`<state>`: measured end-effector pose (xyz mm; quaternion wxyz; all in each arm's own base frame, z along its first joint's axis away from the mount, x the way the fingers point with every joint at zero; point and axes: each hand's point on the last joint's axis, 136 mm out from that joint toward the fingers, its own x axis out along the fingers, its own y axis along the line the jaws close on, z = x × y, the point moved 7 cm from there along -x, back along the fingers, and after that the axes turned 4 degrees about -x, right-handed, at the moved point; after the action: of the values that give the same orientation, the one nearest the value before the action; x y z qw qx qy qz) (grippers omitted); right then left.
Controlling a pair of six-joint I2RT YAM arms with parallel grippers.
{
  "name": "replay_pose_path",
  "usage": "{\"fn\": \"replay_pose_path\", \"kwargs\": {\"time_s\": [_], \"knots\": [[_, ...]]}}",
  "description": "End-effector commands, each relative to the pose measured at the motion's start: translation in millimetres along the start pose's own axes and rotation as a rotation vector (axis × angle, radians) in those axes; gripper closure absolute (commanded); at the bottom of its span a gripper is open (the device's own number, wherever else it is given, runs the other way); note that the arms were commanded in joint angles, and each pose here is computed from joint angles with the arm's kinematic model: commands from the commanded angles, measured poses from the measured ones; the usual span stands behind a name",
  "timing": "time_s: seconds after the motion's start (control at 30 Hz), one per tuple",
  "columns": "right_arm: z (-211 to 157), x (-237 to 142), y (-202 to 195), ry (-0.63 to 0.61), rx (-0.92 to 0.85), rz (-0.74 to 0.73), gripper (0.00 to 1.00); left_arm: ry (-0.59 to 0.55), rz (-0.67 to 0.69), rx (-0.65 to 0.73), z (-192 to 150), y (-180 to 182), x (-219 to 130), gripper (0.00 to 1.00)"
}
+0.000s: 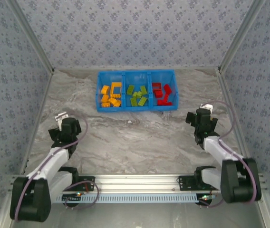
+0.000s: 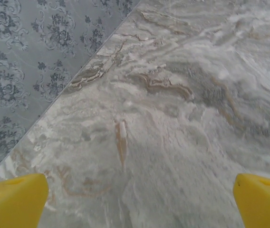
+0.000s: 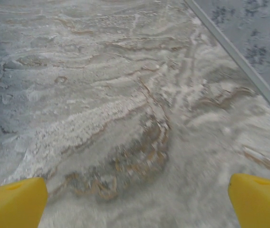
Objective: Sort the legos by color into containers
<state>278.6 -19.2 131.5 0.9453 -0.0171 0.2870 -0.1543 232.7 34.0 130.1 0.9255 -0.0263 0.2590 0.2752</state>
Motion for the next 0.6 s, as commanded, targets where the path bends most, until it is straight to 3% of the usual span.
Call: {"fn": "replay_pose_path", "kwargs": {"time_s": [0.0, 0.23, 0.33, 0.43, 0.47, 0.57], "knots": [[19, 20, 11, -0.121, -0.036, 0.089, 0.00, -0.111, -0.087, -0.053, 26, -20, 12, 0.01], [30, 38, 16, -0.138, -0.094, 0.123, 0.00, -0.151, -0.212, 0.096, 44, -59, 42, 0.01], [21, 47, 8, -0.155, -0.043, 0.137, 0.00, -0.128, -0.293, 0.074, 49, -67, 53, 0.01], [17, 45, 15, -0.169, -0.077, 0.144, 0.00, -0.161, -0.325, 0.043, 28, -68, 64, 0.01], [11, 44, 14, -0.184, -0.075, 0.145, 0.00, -0.219, -0.352, 0.042, 28, -70, 61, 0.01], [3, 37, 15, -0.241, -0.078, 0.156, 0.00, -0.234, -0.384, 0.069, 24, -73, 53, 0.01]]}}
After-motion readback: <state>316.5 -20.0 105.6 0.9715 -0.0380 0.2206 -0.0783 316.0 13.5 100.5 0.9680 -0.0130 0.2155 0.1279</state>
